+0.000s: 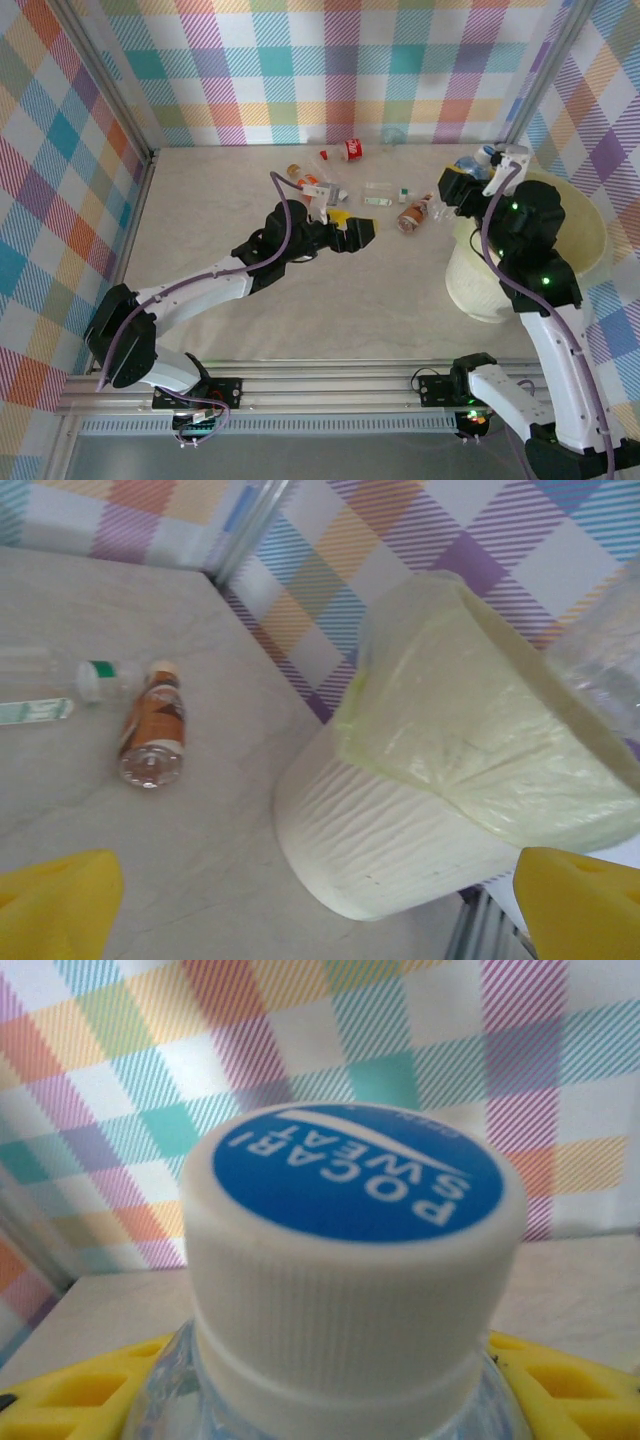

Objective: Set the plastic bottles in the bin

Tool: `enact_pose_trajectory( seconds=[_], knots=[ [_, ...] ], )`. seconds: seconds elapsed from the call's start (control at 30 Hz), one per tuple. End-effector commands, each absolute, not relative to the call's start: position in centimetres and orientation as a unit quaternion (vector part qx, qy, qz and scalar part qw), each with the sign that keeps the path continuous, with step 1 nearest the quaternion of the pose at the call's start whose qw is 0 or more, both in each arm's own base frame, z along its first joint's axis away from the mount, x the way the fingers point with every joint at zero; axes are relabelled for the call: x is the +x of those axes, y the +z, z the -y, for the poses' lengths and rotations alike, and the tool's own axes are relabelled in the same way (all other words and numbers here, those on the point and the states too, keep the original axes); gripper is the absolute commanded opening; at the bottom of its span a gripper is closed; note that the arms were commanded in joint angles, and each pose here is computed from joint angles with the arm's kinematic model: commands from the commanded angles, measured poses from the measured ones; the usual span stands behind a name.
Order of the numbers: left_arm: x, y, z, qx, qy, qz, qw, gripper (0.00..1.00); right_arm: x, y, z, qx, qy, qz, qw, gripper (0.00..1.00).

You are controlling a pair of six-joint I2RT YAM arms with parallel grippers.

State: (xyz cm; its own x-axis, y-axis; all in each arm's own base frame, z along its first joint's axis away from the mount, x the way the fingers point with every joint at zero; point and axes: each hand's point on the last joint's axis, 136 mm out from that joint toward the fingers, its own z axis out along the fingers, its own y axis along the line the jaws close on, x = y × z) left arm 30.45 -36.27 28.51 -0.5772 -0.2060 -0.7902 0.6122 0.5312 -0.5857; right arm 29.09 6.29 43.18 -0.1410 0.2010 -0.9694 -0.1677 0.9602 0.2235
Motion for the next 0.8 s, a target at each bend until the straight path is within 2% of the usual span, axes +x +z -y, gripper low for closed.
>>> enact_pose_trajectory(
  seconds=[0.0,0.17,0.4,0.77],
  knots=[
    [31.5,27.9,34.3,0.112,-0.420,-0.772,0.465,1.00,27.8,46.5,-3.5,0.025,0.065,-0.709,0.702,0.44],
    [32.4,26.4,33.2,0.086,-0.382,-0.793,0.466,1.00,27.3,47.4,0.4,0.056,-0.060,-0.701,0.708,0.45],
    [33.6,23.9,31.7,0.026,-0.342,-0.819,0.459,1.00,28.8,43.3,4.8,0.077,-0.245,-0.735,0.627,0.46],
    [34.8,20.8,29.3,-0.025,-0.287,-0.850,0.441,1.00,28.9,37.6,12.4,0.140,-0.378,-0.750,0.524,0.47]
  ],
)
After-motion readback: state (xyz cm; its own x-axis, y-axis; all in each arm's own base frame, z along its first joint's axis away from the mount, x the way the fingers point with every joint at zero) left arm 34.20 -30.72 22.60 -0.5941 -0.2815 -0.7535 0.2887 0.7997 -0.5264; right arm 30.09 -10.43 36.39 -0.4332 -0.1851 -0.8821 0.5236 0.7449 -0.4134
